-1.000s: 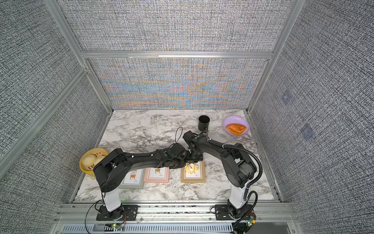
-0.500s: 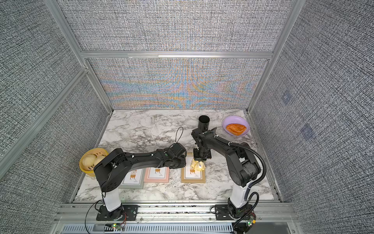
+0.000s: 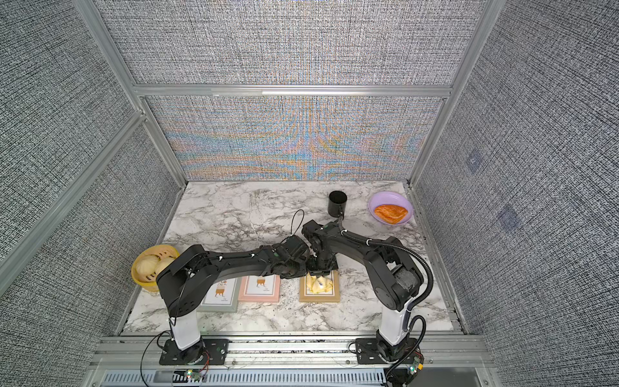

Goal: Wipe the picture frame with a cloth
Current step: Wipe the dirt from the picture frame.

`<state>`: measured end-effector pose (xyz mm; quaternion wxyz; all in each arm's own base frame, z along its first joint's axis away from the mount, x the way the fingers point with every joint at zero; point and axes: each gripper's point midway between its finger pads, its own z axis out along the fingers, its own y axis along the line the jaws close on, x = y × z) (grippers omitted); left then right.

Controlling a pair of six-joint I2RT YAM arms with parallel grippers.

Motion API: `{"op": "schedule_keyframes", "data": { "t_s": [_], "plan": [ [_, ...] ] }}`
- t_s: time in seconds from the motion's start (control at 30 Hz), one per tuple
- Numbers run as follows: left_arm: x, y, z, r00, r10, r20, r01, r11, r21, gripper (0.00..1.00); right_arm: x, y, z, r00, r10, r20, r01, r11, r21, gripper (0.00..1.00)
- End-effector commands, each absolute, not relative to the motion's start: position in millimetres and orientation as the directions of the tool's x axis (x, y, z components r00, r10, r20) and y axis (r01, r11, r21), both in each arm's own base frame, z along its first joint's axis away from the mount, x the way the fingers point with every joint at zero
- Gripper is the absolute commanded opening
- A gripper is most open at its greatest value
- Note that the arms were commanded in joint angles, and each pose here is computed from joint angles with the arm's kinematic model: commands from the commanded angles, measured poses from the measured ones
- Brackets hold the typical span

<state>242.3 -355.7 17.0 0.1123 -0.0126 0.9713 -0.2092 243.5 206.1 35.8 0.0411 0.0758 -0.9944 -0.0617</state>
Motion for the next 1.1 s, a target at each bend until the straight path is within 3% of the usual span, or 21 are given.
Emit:
{"op": "schedule_keyframes", "data": {
  "t_s": [0.0, 0.17, 0.57, 0.93, 1.07],
  "plan": [
    [225.3, -335.3, -0.3, -0.989, -0.052, -0.140, -0.004, 0.947, -0.322, 0.05, 234.1, 167.5, 37.4, -0.984, -0.131, 0.121, -0.128, 0.991, 0.032, 0.00],
    [224.4, -335.1, -1.4, -0.989, -0.054, -0.135, -0.007, 0.946, -0.323, 0.05, 228.0, 157.5, 39.2, -0.980, -0.143, 0.138, -0.142, 0.990, 0.020, 0.00],
    [224.3, -335.8, -2.4, -0.989, -0.063, -0.132, -0.016, 0.944, -0.329, 0.05, 195.1, 238.9, 43.5, -0.967, -0.208, 0.146, -0.163, 0.948, 0.273, 0.00],
    [223.3, -332.7, -0.5, -0.988, -0.067, -0.137, -0.019, 0.944, -0.329, 0.05, 217.2, 165.6, 38.0, -0.992, -0.077, 0.096, -0.075, 0.997, 0.033, 0.00],
    [223.2, -332.2, -0.7, -0.988, -0.067, -0.138, -0.019, 0.945, -0.327, 0.05, 219.5, 182.4, 37.9, -0.993, -0.087, 0.081, -0.079, 0.993, 0.088, 0.00]
  ]
}}
